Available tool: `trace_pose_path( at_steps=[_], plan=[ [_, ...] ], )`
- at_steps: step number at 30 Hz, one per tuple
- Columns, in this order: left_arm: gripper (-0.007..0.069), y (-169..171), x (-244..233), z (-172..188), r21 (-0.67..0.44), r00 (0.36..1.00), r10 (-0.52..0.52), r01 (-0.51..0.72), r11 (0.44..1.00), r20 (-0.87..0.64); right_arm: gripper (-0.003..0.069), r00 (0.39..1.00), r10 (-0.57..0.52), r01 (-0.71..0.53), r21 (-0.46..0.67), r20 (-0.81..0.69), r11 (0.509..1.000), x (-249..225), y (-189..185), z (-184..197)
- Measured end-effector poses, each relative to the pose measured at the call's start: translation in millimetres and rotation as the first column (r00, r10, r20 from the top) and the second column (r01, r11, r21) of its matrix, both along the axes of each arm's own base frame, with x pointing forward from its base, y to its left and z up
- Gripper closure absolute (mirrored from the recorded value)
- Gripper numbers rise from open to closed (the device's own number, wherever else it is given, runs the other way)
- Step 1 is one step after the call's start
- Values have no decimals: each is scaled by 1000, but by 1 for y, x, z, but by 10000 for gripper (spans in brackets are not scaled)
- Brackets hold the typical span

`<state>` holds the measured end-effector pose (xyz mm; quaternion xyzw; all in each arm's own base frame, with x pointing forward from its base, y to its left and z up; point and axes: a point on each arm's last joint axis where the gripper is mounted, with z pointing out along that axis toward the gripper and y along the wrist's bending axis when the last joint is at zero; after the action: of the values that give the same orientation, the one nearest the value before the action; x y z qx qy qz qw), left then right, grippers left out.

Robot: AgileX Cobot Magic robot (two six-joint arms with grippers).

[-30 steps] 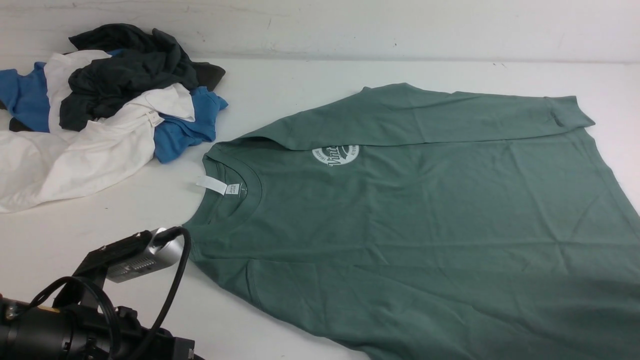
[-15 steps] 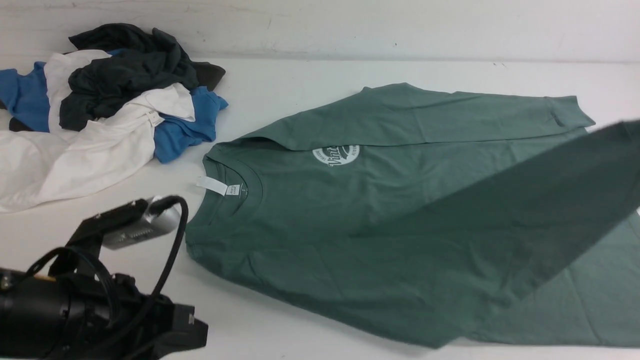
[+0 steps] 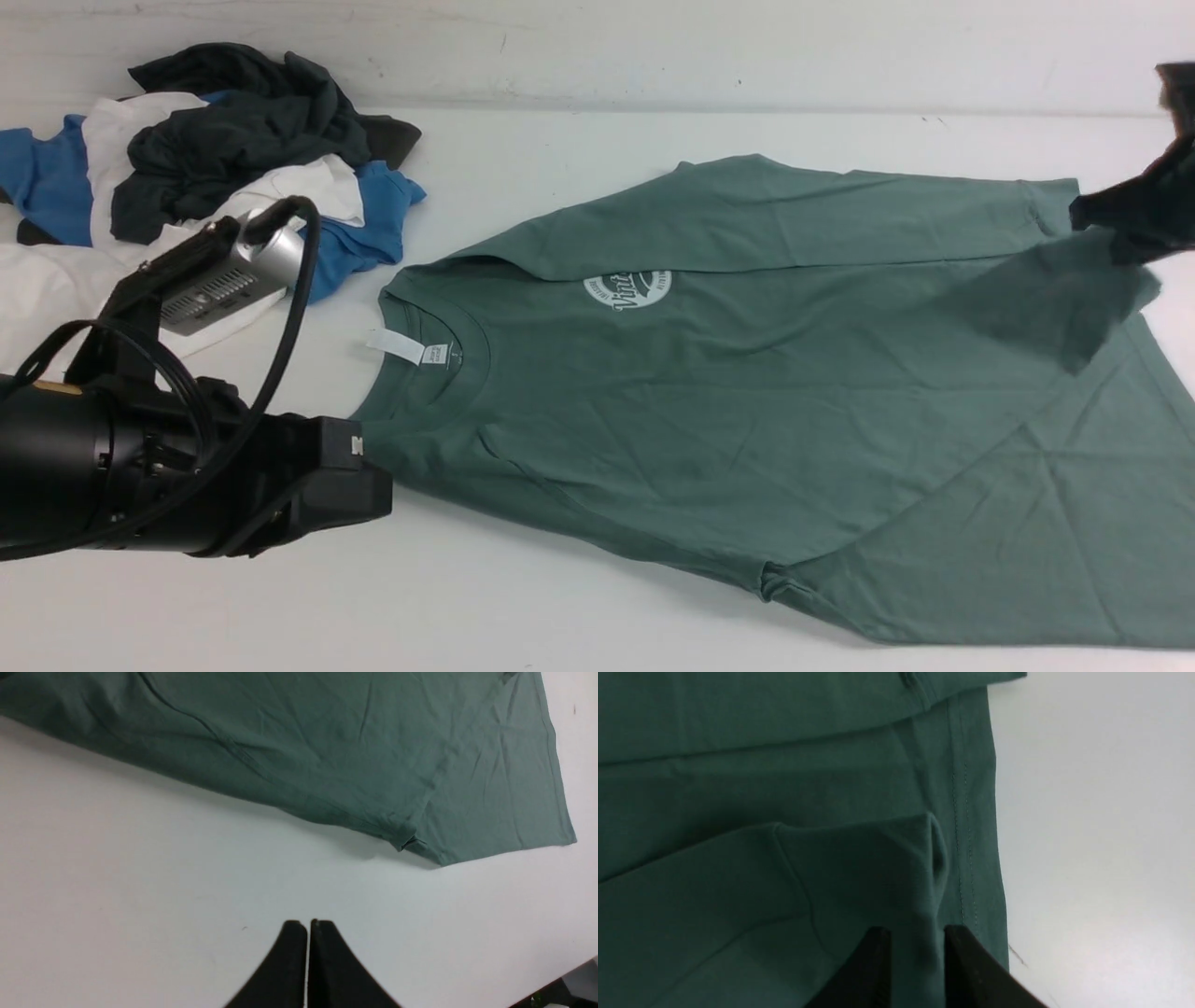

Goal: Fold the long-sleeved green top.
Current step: Drag the cuff with your right arm and place it in the center of the right edge of the fabric, then hold the cuff with your right arm as far away from the cuff

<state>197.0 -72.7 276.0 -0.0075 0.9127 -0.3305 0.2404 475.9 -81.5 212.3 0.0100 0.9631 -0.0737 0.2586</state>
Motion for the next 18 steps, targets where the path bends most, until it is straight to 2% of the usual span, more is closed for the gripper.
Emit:
trace_pose_path(
  at_steps=[2,3,4,7,11,13,15,18],
  plan=[
    [629,1,0,-1,11,1000,11,-11,1000,-15,359,1000,-16,16,-4,-11,1000,7,-2,-7],
    [629,1,0,-1,12,1000,13,-12,1000,-17,359,1000,-19,19,-3,-12,1000,7,-2,-8],
    [629,2,0,-3,19,999,22,-22,1000,-29,296,999,-45,45,4,1,999,10,-3,-4],
    [629,3,0,-4,29,998,39,-38,999,-41,220,994,-93,92,15,56,996,16,-5,14],
    [629,4,1,-4,34,998,55,-54,998,-34,203,981,-125,120,45,146,992,29,-8,36],
    [629,4,1,-4,36,998,55,-54,998,-34,202,973,-145,132,83,179,988,40,-13,35],
    [629,4,1,-4,36,998,55,-54,998,-34,202,969,-157,139,105,189,985,47,-15,30],
    [629,4,1,-4,37,998,55,-53,998,-34,201,961,-206,172,182,187,968,69,-31,-8]
  ],
)
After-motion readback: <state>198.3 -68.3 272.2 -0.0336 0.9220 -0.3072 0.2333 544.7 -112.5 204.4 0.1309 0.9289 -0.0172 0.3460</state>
